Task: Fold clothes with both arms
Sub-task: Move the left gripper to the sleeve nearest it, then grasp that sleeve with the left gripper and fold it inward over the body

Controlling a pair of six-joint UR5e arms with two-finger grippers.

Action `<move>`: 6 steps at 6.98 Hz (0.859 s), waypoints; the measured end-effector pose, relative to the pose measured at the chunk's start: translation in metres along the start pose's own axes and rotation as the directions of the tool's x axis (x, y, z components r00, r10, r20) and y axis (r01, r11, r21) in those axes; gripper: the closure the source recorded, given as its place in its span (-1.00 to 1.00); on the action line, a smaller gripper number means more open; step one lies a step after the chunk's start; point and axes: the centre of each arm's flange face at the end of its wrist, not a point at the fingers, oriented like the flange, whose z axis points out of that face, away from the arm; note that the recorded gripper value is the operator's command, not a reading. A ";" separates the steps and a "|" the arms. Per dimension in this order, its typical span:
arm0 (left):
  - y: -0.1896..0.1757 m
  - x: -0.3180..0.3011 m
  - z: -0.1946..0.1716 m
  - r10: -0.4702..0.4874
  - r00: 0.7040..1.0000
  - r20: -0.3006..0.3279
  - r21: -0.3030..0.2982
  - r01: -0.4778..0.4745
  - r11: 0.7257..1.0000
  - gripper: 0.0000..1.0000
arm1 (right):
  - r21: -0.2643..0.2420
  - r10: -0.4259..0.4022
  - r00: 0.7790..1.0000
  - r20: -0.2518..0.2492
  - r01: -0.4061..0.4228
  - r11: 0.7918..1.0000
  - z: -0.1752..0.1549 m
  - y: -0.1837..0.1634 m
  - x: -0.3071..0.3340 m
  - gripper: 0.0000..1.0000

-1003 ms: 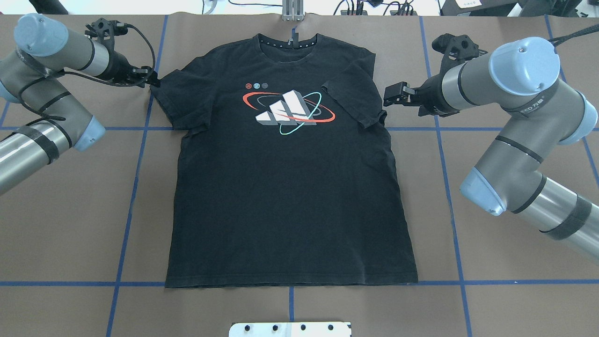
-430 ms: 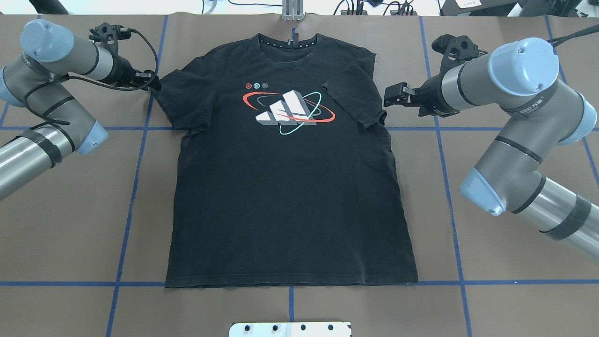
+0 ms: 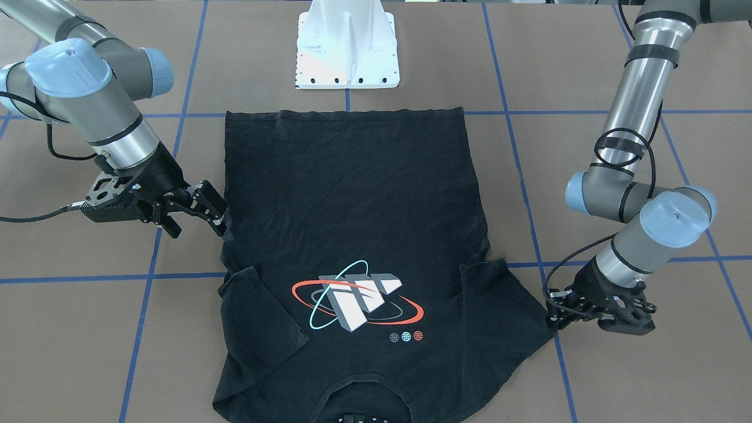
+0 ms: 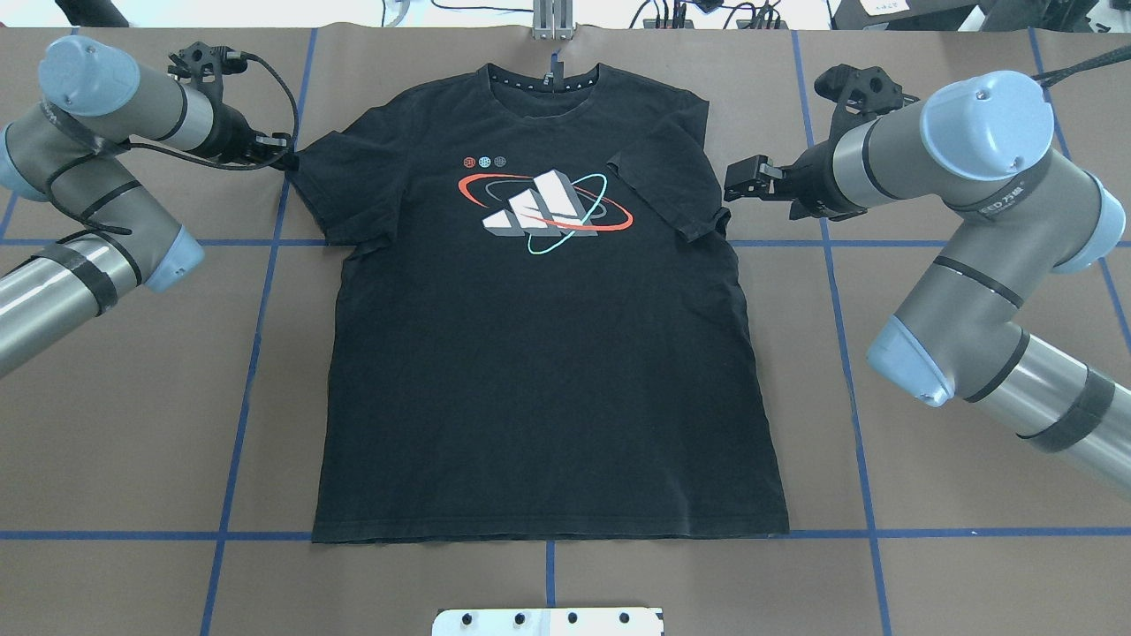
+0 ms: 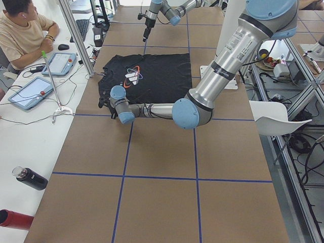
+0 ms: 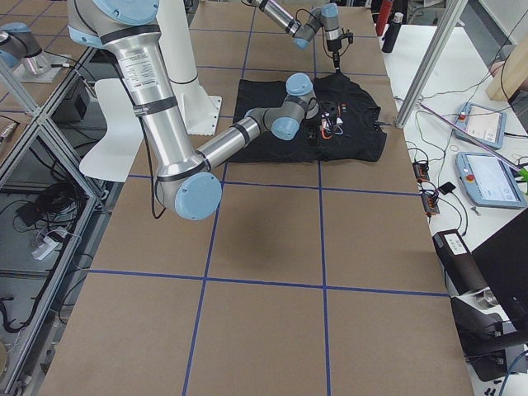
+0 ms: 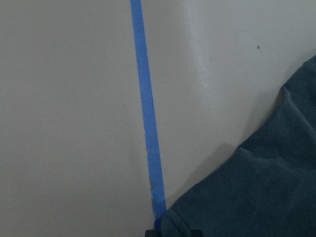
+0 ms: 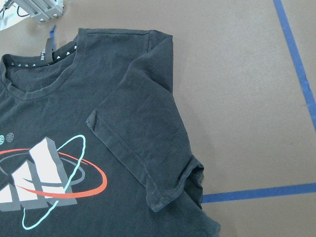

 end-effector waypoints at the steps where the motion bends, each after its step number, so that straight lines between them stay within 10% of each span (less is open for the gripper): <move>1: -0.008 0.010 -0.012 -0.023 0.999 -0.025 0.010 0.024 1.000 1.00 | 0.001 0.001 1.000 -0.001 -0.001 1.000 0.000 0.000 0.000 -0.93; 6: -0.013 0.183 -0.039 -0.250 0.948 -0.195 0.022 0.259 0.966 1.00 | 0.006 0.004 1.000 -0.007 -0.004 1.000 0.003 -0.002 0.001 -0.93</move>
